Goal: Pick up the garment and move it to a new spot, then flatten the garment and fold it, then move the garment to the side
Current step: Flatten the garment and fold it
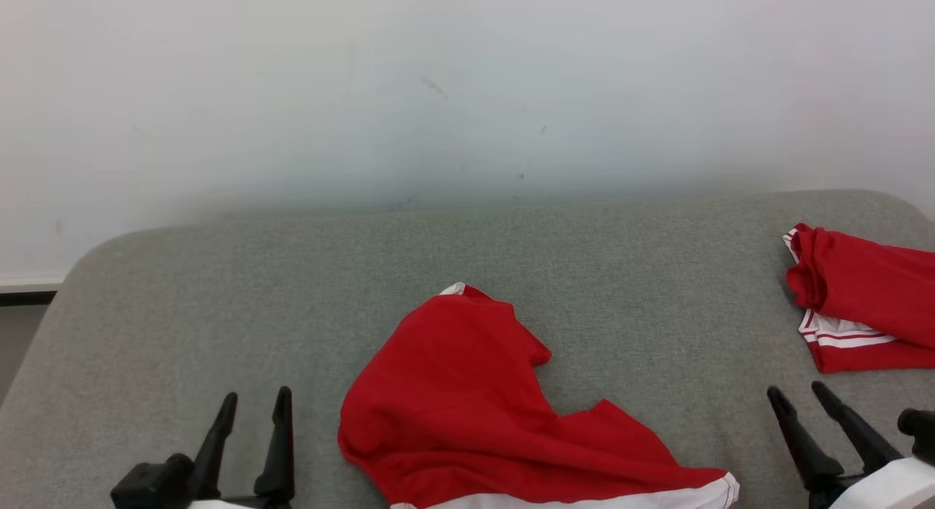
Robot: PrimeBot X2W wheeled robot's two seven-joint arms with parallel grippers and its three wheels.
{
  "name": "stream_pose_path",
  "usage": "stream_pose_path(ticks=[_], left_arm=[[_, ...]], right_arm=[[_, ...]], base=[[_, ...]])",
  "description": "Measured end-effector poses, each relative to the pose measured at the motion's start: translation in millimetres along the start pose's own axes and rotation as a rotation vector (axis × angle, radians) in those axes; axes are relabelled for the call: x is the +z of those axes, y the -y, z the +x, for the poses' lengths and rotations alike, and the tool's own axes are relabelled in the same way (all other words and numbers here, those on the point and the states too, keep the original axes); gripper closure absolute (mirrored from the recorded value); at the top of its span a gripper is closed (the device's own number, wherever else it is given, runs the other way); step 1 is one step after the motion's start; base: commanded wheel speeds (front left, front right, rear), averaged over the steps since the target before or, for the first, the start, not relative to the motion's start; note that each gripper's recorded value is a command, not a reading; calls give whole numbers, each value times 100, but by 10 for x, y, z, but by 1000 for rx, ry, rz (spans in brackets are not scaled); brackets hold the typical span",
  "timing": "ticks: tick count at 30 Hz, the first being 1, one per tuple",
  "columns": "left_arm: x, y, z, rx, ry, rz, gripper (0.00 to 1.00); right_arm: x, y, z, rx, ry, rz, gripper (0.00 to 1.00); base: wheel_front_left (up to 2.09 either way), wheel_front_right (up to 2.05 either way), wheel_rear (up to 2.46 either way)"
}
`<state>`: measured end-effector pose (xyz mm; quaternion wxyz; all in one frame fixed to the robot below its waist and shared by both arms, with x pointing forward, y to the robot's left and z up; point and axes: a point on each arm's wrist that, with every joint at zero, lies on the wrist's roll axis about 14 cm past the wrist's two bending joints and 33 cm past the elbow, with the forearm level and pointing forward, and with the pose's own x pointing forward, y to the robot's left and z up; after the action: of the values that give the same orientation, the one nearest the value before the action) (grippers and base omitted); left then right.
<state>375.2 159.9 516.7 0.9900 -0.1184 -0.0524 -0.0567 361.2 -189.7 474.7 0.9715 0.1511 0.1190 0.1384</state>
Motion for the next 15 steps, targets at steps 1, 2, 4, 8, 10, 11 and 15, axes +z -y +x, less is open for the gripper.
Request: stream_pose_path(ticks=[1,2,4,8,10,11,15], left_arm=[[25,0,3,0,8,3,0],[55,-4,8,1,17,10,0],[116,-22,13,9,35,16,0],[154,-27,3,14,47,28,0],[177,-50,0,22,54,32,0],[179,-54,-2,24,55,31,0],[183,-81,-10,35,57,31,0]], right_arm=[[132,-13,10,-3,69,-2,0],[244,-50,18,0,131,-2,0],[439,-98,17,0,228,-18,0],[720,-158,-42,-20,370,-32,0],[819,-204,-83,-24,419,-72,0],[865,-227,-103,-28,442,-89,0],[922,-276,-181,-51,492,-119,0]], base=[[0,0,0],[0,0,0],[0,0,0],[0,0,0],[0,0,0],[0,0,0],[0,0,0]])
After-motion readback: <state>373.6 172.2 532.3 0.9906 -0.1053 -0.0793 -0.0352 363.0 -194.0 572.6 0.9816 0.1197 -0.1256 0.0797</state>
